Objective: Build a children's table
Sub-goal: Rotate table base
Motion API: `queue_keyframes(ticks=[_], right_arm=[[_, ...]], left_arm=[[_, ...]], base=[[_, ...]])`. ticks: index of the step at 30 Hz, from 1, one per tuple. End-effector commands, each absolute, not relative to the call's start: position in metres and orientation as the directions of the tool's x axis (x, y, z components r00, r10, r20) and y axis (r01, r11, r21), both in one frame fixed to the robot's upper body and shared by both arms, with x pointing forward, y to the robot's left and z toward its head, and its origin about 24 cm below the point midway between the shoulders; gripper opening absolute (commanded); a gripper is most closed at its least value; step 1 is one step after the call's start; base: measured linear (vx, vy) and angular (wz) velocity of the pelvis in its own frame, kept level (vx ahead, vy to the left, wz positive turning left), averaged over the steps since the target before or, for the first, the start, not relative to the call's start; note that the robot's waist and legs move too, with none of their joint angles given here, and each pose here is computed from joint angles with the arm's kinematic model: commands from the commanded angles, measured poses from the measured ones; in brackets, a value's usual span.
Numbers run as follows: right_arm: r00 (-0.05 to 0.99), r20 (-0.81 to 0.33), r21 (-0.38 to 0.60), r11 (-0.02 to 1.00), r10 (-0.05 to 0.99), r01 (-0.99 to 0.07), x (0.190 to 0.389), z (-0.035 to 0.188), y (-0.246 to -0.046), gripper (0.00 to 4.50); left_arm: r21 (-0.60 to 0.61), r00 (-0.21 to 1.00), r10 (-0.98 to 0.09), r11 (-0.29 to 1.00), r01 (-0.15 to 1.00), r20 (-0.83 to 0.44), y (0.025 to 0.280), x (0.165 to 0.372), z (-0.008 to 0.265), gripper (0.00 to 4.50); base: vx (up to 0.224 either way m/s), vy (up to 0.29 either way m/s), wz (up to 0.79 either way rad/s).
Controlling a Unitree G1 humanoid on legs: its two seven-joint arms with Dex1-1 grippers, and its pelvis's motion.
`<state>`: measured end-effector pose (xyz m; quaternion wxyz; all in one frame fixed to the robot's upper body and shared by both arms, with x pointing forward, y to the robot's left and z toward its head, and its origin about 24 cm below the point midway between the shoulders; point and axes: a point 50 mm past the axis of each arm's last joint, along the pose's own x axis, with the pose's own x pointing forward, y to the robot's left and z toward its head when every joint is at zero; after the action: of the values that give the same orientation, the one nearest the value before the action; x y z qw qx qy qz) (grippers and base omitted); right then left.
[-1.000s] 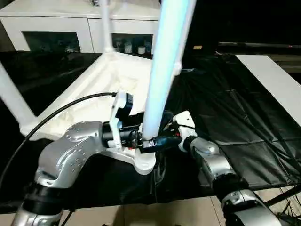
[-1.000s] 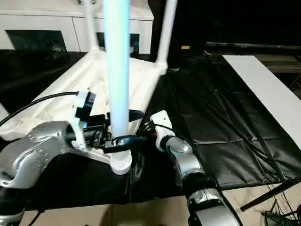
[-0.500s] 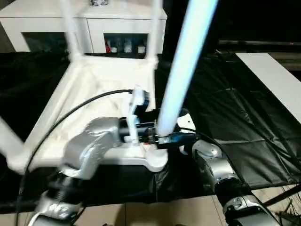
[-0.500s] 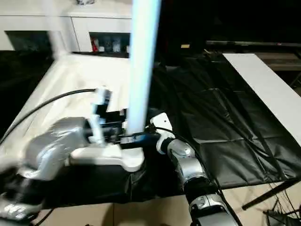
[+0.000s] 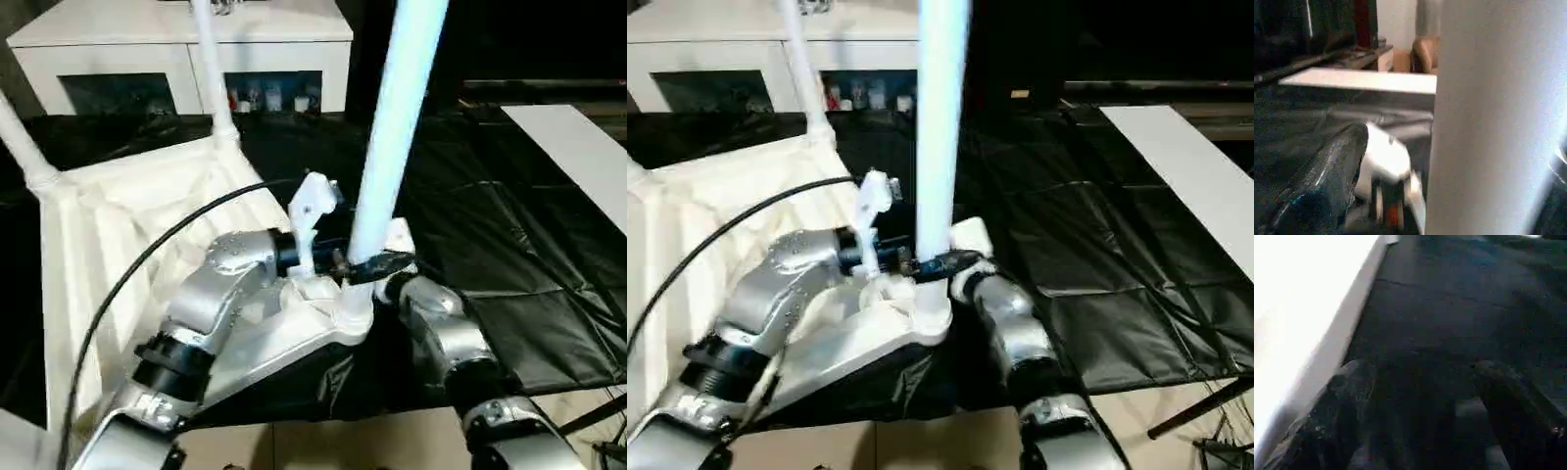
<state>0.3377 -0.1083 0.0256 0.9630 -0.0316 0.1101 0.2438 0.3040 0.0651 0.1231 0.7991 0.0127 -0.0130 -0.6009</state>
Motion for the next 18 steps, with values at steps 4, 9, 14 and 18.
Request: queue_keyframes(ticks=[4, 9, 14, 18], right_arm=[[0.914, -0.158, -0.016, 0.925, 0.373, -0.38, 0.346, 0.041, -0.133, 3.68], [0.933, -0.155, -0.023, 0.942, 0.326, -0.334, 0.349, 0.043, -0.148, 3.68], [0.922, -0.187, -0.063, 0.932, 0.34, -0.357, 0.348, 0.045, -0.159, 3.68], [0.894, -0.28, -0.143, 0.905, 0.351, -0.4, 0.343, 0.04, -0.175, 3.68]], left_arm=[[0.023, 0.245, -0.966, 0.244, 0.97, -0.085, 0.082, 0.293, 0.117, 4.38], [-0.046, 0.186, -0.938, 0.208, 0.977, -0.291, 0.101, 0.273, 0.101, 4.38], [-0.001, 0.299, -0.84, 0.336, 0.942, -0.452, 0.123, 0.264, 0.095, 4.38], [0.042, 0.364, -0.759, 0.408, 0.912, -0.54, 0.135, 0.253, 0.095, 4.38]], base=[[0.0, 0.0, 0.0], [0.0, 0.0, 0.0], [0.0, 0.0, 0.0], [0.0, 0.0, 0.0]])
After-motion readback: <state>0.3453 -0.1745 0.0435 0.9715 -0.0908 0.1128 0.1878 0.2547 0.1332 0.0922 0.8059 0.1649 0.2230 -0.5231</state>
